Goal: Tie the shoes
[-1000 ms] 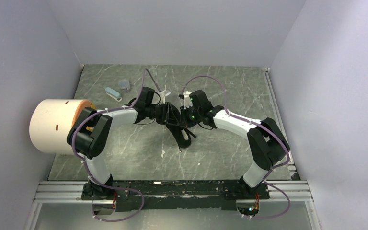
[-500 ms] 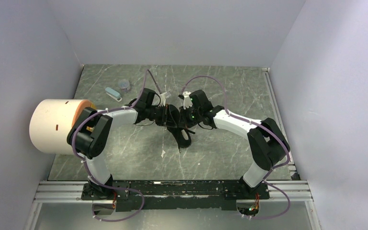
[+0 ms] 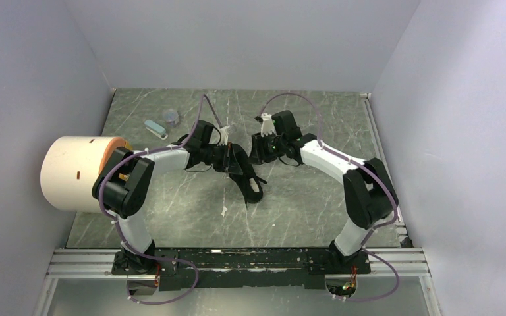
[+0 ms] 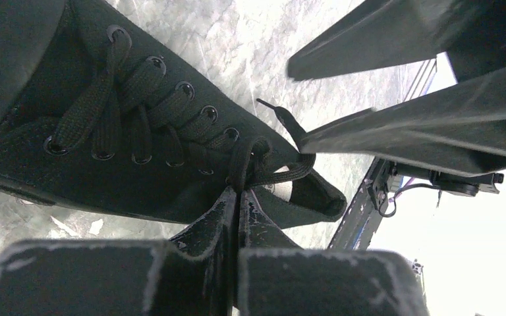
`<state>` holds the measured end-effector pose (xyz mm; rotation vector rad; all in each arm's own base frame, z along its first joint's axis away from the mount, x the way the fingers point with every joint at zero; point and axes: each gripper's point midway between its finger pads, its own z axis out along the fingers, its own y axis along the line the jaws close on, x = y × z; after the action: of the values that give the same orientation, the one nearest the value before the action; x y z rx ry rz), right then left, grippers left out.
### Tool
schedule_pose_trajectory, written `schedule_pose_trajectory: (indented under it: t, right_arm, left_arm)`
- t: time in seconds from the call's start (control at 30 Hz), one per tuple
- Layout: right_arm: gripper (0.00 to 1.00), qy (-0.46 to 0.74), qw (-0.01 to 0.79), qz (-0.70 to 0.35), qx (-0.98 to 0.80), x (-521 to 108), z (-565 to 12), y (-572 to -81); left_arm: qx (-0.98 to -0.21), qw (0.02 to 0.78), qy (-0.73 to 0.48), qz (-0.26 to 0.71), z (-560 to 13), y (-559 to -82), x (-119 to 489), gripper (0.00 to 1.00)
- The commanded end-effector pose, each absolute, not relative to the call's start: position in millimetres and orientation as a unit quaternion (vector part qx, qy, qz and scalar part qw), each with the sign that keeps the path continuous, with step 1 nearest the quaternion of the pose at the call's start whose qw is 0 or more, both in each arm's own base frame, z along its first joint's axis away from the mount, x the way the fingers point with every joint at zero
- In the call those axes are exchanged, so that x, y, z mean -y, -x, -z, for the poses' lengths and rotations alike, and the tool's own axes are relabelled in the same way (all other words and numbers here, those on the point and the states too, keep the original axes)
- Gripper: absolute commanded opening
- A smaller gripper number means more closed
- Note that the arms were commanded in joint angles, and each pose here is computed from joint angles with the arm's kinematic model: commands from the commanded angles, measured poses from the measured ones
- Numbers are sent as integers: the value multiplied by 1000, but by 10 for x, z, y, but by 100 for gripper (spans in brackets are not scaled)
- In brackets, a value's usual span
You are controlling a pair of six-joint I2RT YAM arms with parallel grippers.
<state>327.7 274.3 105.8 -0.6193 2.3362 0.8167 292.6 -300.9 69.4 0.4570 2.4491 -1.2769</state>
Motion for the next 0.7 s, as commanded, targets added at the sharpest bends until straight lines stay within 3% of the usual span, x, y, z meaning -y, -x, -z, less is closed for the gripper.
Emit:
schedule_pose_trajectory:
  t: [0.0,0.67]
  right_arm:
    - [40,254,251,-347,-867,-2909,-955,-3205]
    - [34,265,221,-361,-866,-2975,-724,-3045]
  left_arm:
    - [-857,183,-180,446,-783,-2959,3031,5]
    - [-856,177,-191,446,-817,-2974,3052,5]
